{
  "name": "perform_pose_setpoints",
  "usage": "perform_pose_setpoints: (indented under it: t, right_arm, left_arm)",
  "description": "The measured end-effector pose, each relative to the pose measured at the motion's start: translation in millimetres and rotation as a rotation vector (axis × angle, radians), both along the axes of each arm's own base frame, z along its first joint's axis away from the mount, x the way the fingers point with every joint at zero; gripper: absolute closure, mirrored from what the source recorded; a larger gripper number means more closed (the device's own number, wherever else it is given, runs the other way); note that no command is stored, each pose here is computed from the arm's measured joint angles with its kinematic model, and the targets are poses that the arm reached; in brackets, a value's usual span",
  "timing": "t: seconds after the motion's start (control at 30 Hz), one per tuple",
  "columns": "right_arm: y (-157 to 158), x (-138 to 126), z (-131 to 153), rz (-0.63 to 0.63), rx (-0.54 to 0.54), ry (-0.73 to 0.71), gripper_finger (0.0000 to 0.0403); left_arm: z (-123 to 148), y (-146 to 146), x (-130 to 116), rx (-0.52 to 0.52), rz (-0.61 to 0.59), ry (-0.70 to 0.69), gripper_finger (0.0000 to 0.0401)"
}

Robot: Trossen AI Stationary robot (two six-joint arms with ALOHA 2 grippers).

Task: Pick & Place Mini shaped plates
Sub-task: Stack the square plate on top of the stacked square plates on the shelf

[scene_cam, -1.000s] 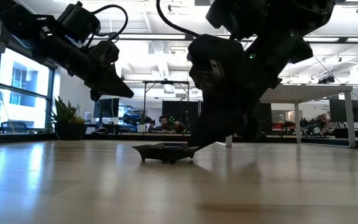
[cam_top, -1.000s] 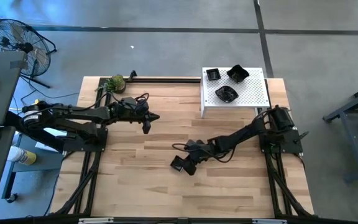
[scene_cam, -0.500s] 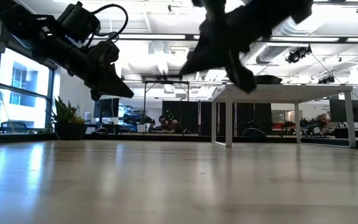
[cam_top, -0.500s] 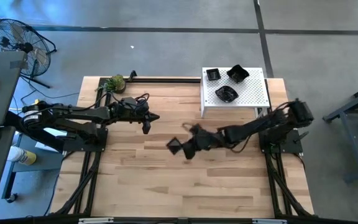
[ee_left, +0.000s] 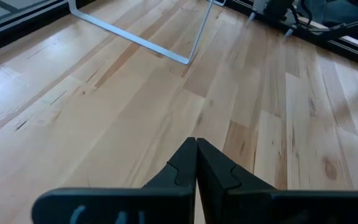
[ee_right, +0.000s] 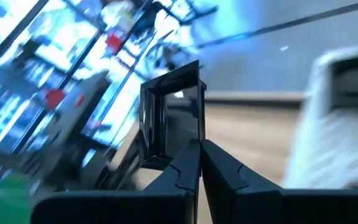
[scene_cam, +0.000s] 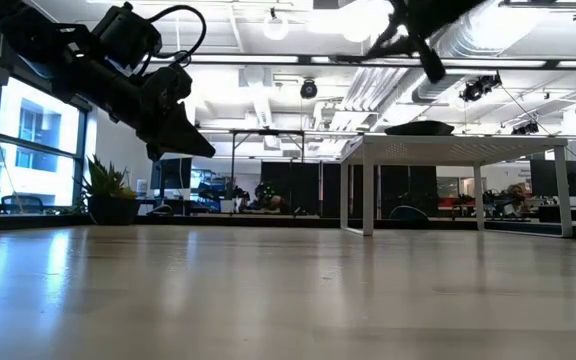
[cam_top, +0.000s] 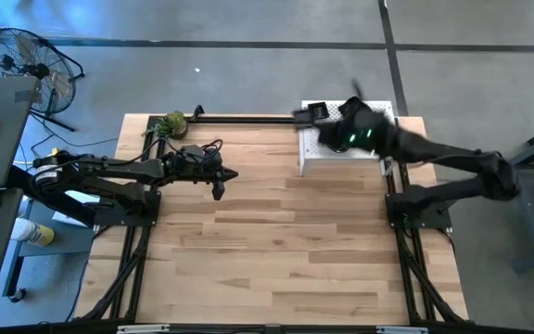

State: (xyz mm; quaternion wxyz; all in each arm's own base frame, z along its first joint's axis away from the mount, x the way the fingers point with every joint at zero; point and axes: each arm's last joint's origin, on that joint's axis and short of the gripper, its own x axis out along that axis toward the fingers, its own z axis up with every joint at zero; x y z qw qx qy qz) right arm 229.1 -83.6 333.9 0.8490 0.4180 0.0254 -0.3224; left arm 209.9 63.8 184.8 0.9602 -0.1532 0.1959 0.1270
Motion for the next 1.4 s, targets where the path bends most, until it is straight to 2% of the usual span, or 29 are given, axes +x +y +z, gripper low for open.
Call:
perform_pose_setpoints:
  t: [0.1, 0.2, 0.37, 0.57, 0.83, 0.93, 1.13, 1.4]
  right_arm:
    - [-36.8, -22.7, 0.2, -0.057, 0.024, 0.019, 0.0392]
    - [-65.5, -39.0, -9.1, -0.086, 0.096, 0.062, 0.0392]
    - [-91.4, -49.8, -22.6, -0.109, 0.157, 0.112, 0.0391]
    - [-103.7, -44.7, -31.6, -0.107, 0.207, 0.154, 0.0391]
    - [-118.9, -31.8, 12.6, -0.092, 0.176, 0.356, 0.0391]
    - [-125.3, -26.9, 5.4, -0.102, 0.228, 0.434, 0.0391]
    - [-137.1, -13.5, -11.7, -0.076, 0.280, 0.441, 0.0391]
    - [-140.4, -13.0, -12.9, -0.093, 0.278, 0.434, 0.0391]
  left_arm:
    - [0.0, 0.0, 0.0, 0.000, 0.000, 0.000, 0.0401]
    - [0.0, 0.0, 0.0, -0.002, 0.001, 0.000, 0.0401]
    - [0.0, 0.0, 0.0, -0.010, 0.005, -0.002, 0.0401]
    - [0.0, 0.2, 0.0, -0.010, 0.013, -0.002, 0.0401]
    - [0.0, 0.7, -0.2, -0.003, 0.030, 0.000, 0.0401]
    - [0.0, 0.8, -0.2, -0.003, 0.030, 0.000, 0.0401]
    - [0.0, 1.3, -0.3, 0.008, 0.047, 0.003, 0.0401]
    - [0.0, 1.3, -0.3, 0.009, 0.049, 0.004, 0.0401]
